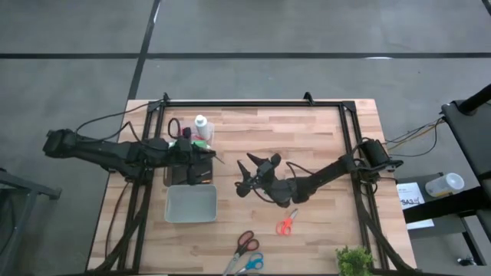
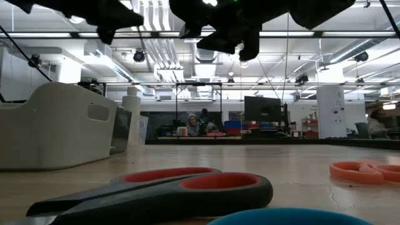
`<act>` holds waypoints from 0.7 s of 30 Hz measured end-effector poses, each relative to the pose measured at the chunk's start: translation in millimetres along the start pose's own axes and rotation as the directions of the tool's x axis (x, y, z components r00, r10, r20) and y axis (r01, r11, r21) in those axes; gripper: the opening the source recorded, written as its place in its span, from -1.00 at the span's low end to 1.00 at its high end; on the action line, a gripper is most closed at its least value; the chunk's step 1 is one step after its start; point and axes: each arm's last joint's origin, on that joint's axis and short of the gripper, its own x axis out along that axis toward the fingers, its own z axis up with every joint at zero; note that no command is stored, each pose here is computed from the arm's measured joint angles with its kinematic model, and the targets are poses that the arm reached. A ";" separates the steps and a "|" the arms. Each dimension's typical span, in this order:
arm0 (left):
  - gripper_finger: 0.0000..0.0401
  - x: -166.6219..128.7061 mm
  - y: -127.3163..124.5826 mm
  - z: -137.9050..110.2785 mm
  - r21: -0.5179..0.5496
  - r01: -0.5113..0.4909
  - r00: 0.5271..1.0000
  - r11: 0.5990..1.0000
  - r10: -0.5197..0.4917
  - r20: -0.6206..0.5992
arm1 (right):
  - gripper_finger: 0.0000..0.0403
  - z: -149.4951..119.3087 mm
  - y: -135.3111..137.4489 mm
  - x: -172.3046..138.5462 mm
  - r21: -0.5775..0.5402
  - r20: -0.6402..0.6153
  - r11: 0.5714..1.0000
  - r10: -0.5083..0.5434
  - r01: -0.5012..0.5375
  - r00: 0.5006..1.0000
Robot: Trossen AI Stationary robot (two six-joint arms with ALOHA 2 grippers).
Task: Pick & Place Paint Supplies
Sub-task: Put the orange paint brush into the black bin
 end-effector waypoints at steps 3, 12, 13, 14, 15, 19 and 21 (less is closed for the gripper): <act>-0.93 -10.0 3.8 -6.0 -0.077 -0.016 0.997 0.997 0.010 -0.077 | 0.02 0.1 0.0 0.2 -0.007 0.000 1.000 0.000 0.000 1.000; -0.93 -49.5 16.9 -15.0 -0.215 -0.151 0.926 0.965 0.062 -0.374 | 0.02 -7.3 -4.2 4.2 -0.093 -0.039 0.995 -0.021 0.017 0.999; -0.93 -53.1 17.8 -13.3 -0.210 -0.166 0.911 0.964 0.069 -0.406 | 0.02 -8.2 -5.0 5.0 -0.104 -0.043 0.994 -0.024 0.020 0.999; -0.93 -56.1 18.5 -12.1 -0.204 -0.177 0.897 0.963 0.073 -0.437 | 0.02 -8.6 -5.6 5.8 -0.110 -0.046 0.994 -0.027 0.022 0.999; -0.93 -57.9 18.8 -10.8 -0.192 -0.183 0.881 0.964 0.074 -0.466 | 0.02 -9.3 -6.5 7.0 -0.118 -0.050 0.993 -0.030 0.024 0.998; -0.93 -56.7 14.5 -2.9 -0.196 -0.136 0.824 0.971 0.001 -0.566 | 0.02 -9.4 -9.6 12.0 -0.126 -0.051 0.991 -0.044 0.037 0.998; -0.93 -51.3 11.1 -1.2 -0.186 -0.127 0.771 0.974 -0.021 -0.636 | 0.02 -9.1 -11.4 15.0 -0.125 -0.049 0.991 -0.052 0.046 0.997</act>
